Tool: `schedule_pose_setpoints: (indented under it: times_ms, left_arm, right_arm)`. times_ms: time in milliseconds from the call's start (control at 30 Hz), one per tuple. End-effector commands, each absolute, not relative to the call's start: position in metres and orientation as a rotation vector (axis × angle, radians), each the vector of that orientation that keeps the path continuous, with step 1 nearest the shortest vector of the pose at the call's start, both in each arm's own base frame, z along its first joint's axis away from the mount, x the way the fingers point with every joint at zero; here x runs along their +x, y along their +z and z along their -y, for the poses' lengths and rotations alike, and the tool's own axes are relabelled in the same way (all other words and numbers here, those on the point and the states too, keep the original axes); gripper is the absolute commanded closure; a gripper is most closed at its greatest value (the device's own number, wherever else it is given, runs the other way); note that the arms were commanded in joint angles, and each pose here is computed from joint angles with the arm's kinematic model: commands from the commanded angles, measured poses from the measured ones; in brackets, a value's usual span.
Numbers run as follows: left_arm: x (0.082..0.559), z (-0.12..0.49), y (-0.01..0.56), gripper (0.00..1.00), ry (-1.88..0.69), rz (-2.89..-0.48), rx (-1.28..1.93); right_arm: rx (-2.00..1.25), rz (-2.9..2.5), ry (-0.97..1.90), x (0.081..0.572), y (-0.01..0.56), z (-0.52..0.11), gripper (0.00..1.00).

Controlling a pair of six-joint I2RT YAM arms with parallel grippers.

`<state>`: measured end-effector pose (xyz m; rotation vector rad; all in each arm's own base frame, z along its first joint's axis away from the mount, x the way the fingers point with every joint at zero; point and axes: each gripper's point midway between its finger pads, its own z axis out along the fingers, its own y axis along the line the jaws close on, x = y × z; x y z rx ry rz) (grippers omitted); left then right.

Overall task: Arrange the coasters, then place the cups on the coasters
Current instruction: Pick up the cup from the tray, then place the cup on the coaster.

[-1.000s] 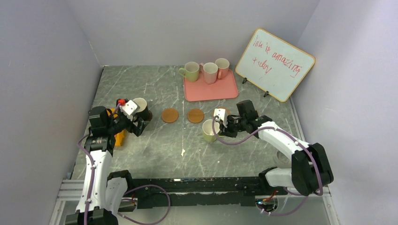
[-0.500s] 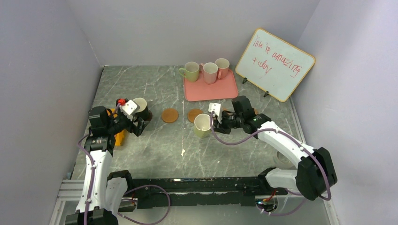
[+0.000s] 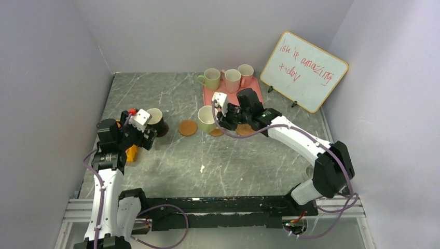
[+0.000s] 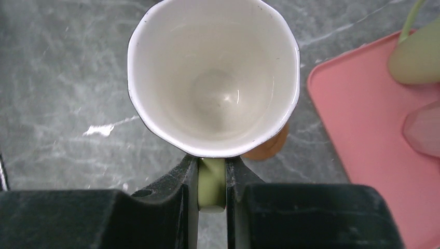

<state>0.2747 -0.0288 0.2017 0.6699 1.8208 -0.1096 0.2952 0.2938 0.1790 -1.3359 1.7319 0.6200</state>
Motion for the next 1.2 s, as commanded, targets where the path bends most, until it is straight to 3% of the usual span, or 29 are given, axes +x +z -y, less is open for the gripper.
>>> schedule_pose_setpoints:
  times_ms: [0, 400, 767, 1167]
  left_arm:
    - [0.272, 0.011, 0.189, 0.04, -0.018, -1.870, 0.609]
    - [0.258, 0.007, 0.205, 0.04, 0.043, -1.802, 0.539]
    - [0.257, 0.002, 0.205, 0.04, 0.076, -1.792, 0.505]
    - [0.256, -0.003, 0.205, 0.04, 0.097, -1.788, 0.482]
  right_arm:
    - [-1.149, -1.522, 0.573, 0.342, 0.262, -0.331, 1.00]
    - [-1.045, -1.615, 0.489, 0.373, 0.245, -0.397, 1.00]
    - [-0.757, -1.760, 0.437, 0.388, 0.212, -0.409, 1.00]
    - [-0.777, -1.752, 0.385, 0.385, 0.187, -0.426, 1.00]
